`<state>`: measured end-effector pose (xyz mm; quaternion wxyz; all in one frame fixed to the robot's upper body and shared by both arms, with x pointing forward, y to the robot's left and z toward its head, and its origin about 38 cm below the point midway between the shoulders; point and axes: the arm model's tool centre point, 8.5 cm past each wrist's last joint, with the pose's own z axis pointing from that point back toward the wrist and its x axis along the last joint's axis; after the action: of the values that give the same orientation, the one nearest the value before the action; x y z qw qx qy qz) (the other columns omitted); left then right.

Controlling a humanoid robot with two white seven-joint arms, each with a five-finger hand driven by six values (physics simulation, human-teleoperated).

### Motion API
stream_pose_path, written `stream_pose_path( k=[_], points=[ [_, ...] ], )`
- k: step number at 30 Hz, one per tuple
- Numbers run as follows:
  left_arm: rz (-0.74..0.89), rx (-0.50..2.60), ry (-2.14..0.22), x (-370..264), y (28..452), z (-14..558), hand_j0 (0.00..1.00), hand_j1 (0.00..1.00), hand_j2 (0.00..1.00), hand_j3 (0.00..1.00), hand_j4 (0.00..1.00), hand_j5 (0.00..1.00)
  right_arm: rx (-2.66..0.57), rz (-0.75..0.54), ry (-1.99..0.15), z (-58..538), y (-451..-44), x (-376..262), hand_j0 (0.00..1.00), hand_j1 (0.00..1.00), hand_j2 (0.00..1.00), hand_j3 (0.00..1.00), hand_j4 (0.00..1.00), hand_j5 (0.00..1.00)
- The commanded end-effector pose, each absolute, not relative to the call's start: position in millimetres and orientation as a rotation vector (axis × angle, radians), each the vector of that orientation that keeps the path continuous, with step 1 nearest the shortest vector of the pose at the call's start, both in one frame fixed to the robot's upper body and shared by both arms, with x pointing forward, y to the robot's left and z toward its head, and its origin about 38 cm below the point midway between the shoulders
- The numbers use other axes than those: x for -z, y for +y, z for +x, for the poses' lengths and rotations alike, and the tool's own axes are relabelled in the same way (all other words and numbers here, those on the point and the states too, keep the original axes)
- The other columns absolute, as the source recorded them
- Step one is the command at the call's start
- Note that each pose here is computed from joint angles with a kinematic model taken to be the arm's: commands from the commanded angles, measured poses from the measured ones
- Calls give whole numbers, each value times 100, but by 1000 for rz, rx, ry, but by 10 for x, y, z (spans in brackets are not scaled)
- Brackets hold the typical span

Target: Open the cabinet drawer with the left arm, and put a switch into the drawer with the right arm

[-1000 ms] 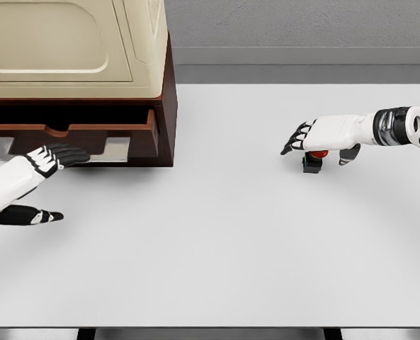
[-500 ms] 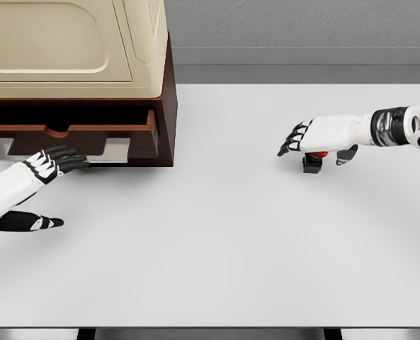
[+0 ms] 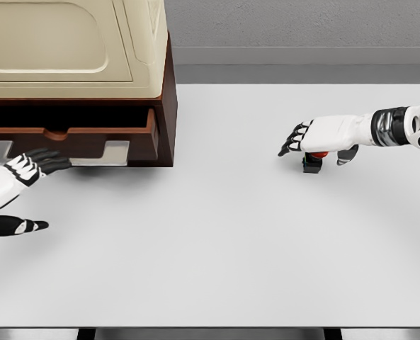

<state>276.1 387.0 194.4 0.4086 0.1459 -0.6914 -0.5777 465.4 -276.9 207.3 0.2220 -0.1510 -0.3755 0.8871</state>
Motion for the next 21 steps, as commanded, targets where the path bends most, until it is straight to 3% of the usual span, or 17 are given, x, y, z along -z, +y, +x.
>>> stream_pose_path(
  k=[1,10,21],
  points=[
    [421,1439,-1740,-2016,3980,2793,100,100,100,100,100,100,-2446,-418,-1039,4656,-2775,-2078,100,100,100,100,100,100],
    [454,1392,-1707,-1971,4134,2653,100,100,100,100,100,100,-2447,-415,-1041,4652,-2764,-2072,100,100,100,100,100,100],
    [650,1256,-1747,-2364,4560,2533,100,100,100,100,100,100,-2447,-415,-1041,4652,-2764,-2072,100,100,100,100,100,100]
  ],
)
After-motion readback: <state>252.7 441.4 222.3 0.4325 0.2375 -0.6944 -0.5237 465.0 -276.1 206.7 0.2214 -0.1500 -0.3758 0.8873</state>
